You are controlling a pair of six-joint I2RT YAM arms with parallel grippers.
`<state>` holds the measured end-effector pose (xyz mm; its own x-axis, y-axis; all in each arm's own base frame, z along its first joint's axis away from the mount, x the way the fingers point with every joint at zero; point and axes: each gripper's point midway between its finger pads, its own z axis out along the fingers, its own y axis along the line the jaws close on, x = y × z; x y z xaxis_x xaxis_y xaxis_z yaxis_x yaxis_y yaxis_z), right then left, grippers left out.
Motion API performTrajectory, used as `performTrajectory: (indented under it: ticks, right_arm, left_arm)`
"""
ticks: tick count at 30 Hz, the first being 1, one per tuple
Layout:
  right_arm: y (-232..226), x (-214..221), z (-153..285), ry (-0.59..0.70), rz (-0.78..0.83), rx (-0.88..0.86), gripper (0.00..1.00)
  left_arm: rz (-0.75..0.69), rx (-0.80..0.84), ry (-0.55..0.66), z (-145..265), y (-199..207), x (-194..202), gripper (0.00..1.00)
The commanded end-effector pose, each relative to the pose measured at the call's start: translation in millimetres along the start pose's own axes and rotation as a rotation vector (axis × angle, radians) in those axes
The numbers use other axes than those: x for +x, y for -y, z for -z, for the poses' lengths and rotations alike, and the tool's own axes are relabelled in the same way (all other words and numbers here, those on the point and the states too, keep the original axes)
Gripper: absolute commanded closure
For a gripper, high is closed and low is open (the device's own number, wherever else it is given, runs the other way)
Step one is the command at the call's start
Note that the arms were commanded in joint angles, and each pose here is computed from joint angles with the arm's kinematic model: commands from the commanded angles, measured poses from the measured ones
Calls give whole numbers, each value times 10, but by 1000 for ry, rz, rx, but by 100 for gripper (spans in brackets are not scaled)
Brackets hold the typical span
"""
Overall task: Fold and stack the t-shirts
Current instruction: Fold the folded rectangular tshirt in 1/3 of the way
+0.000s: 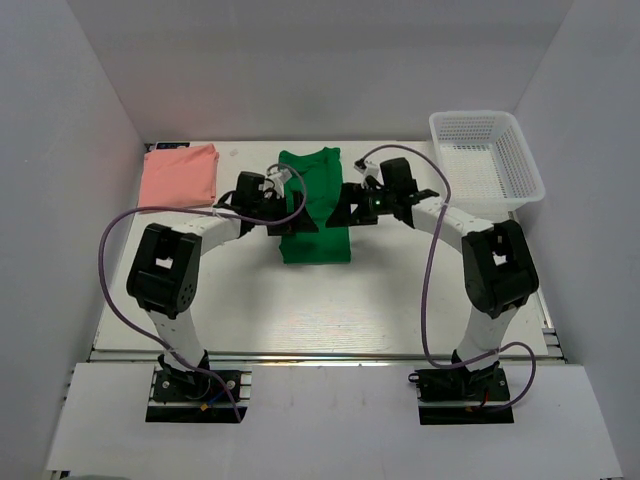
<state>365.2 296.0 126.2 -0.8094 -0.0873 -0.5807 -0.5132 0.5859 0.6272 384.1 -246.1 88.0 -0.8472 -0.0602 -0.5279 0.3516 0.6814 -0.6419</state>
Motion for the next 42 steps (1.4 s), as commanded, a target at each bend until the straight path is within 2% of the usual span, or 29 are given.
performTrajectory:
  ticks: [1, 5, 9, 14, 18, 21, 23, 27, 28, 31, 35, 42]
  right_arm:
    - [-320, -3, -8, 40, -5, -197, 10]
    - [-216, 266, -136, -25, -95, -204, 10]
    - [4, 516, -242, -52, -198, -169, 10]
    - [446, 832, -375, -110, -317, 16, 10]
    - [700, 1108, -374, -149, -408, 111, 10]
    - [733, 1155, -328, -150, -417, 139, 10]
    - [666, 1112, -313, -149, -390, 114, 10]
    - [295, 702, -142, -73, -281, 38, 10]
    - [207, 598, -73, -46, -247, 25, 10]
    - [49, 452, 115, 15, -200, 31, 10]
    - [53, 494, 275, 37, -191, 74, 10]
    - [271, 881, 280, -28, -249, 167, 10]
  left_arm:
    - [-114, 127, 20, 75, 318, -11, 0]
    - [-74, 122, -74, -7, 151, 408, 0]
    - [-59, 110, -105, -51, 28, 601, 0]
    - [-15, 41, -157, -131, -320, 857, 0]
    - [16, 28, -207, -130, -414, 1084, 0]
    - [-27, -8, -157, -43, -381, 939, 0]
    - [-65, -90, -124, 50, -362, 769, 0]
    - [-155, -64, -33, 216, -42, 358, 0]
    - [-189, -85, 32, 327, 45, 166, 0]
    - [-235, -82, 116, 521, 254, -93, 0]
    - [-247, -93, 124, 650, 288, -29, 0]
    - [-182, -202, 37, 581, -104, 383, 0]
